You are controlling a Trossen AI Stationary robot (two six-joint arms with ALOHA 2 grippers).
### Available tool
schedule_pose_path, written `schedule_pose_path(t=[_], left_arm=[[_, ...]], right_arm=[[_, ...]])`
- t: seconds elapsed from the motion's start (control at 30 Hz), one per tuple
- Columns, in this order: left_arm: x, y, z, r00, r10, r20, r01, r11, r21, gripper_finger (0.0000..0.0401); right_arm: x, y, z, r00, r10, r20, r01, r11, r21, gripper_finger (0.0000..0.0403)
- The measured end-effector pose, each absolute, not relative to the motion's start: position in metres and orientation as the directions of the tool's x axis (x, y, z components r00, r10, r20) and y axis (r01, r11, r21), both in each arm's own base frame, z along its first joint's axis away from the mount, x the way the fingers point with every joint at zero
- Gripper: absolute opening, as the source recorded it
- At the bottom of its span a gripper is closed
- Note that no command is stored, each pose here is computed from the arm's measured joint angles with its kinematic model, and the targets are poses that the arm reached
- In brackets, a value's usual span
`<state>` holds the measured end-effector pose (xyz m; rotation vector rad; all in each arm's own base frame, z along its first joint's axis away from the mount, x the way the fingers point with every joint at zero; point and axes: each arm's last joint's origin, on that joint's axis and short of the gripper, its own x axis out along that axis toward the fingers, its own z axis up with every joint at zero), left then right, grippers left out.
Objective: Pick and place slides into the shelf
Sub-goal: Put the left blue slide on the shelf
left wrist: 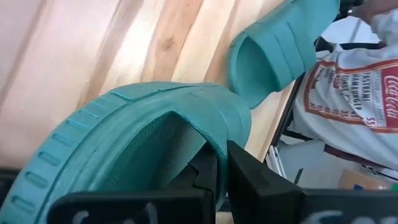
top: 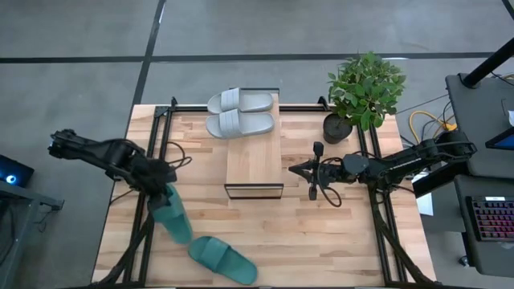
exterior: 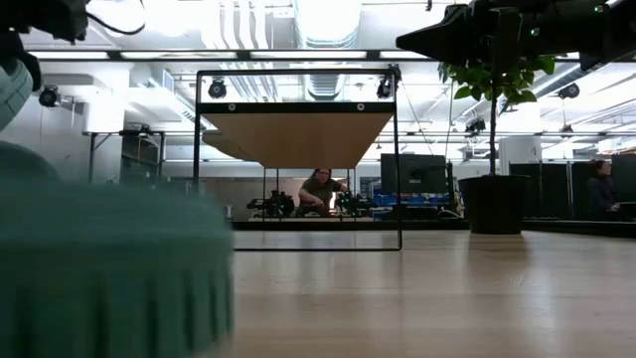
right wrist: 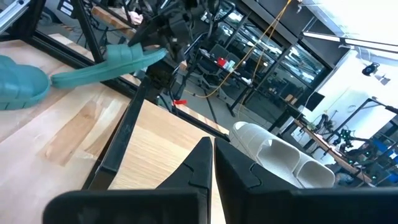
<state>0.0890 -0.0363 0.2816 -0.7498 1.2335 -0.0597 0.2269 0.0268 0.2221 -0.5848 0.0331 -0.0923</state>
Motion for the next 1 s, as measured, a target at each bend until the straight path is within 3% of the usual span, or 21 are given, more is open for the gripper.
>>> schedule_pose_path(t=[0.23, 0.5, 1.0], left_arm=[[0.088, -0.034, 0.305, 0.417, -0.381, -0.825, -0.326, 0.785, -0.527, 0.0], [0.096, -0.03, 0.343, 0.565, -0.202, -0.8, -0.28, 0.865, -0.417, 0.0], [0.124, -0.036, 0.397, 0.683, -0.135, -0.718, -0.048, 0.972, -0.229, 0.0]], right_arm=[[0.227, 0.027, 0.222, 0.995, -0.097, -0.005, 0.078, 0.83, -0.553, 0.0009], [0.227, 0.027, 0.222, 0.995, -0.096, -0.005, 0.078, 0.834, -0.546, 0.0009], [0.227, 0.027, 0.222, 0.995, -0.096, -0.005, 0.078, 0.834, -0.546, 0.0009]])
